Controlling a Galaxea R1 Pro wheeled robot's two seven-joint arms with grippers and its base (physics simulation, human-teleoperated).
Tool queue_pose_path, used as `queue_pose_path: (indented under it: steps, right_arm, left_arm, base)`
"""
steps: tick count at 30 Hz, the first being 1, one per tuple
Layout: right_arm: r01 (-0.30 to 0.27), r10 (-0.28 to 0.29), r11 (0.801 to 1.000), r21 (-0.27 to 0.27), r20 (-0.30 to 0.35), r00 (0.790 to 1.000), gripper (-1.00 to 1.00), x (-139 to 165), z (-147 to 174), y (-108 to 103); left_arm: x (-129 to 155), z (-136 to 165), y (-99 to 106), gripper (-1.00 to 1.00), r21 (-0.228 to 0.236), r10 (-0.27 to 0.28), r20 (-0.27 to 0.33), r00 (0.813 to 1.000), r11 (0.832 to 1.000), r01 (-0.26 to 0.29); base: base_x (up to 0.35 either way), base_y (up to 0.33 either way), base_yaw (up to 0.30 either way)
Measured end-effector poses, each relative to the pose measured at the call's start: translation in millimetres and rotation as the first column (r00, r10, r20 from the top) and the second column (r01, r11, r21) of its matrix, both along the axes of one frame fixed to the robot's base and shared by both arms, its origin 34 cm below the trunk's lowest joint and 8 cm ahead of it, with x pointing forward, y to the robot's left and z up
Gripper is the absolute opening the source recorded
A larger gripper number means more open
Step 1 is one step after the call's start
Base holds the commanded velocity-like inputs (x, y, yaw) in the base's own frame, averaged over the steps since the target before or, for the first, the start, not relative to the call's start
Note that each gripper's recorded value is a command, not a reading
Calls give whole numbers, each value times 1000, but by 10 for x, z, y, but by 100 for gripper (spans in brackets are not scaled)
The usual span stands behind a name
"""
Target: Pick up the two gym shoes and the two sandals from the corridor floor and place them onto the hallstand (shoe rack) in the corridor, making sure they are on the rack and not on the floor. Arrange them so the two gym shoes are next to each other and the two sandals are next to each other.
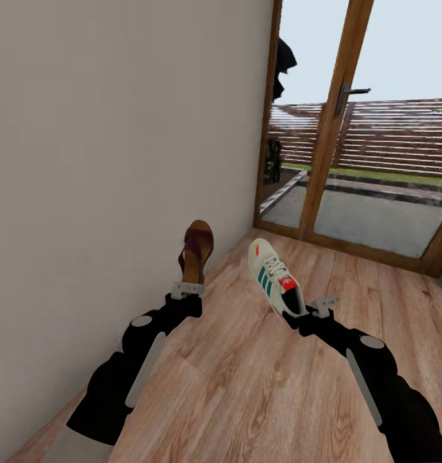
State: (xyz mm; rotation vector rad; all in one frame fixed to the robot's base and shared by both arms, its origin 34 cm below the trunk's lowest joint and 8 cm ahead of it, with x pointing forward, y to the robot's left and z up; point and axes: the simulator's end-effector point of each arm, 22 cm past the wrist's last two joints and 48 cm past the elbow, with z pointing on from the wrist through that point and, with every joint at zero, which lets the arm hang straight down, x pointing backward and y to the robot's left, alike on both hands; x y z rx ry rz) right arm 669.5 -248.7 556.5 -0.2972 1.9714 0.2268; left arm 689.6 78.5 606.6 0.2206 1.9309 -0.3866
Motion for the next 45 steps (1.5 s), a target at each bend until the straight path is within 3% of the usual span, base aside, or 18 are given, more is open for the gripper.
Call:
queue_pose_path:
  steps: [45]
  right_arm:
    - [0,0,1000,0,1,1000,-100,0,3,0]
  left_arm:
    - [0,0,-1,-100,0,0,0,1000,1000,0]
  base:
    - [346,0,-253]
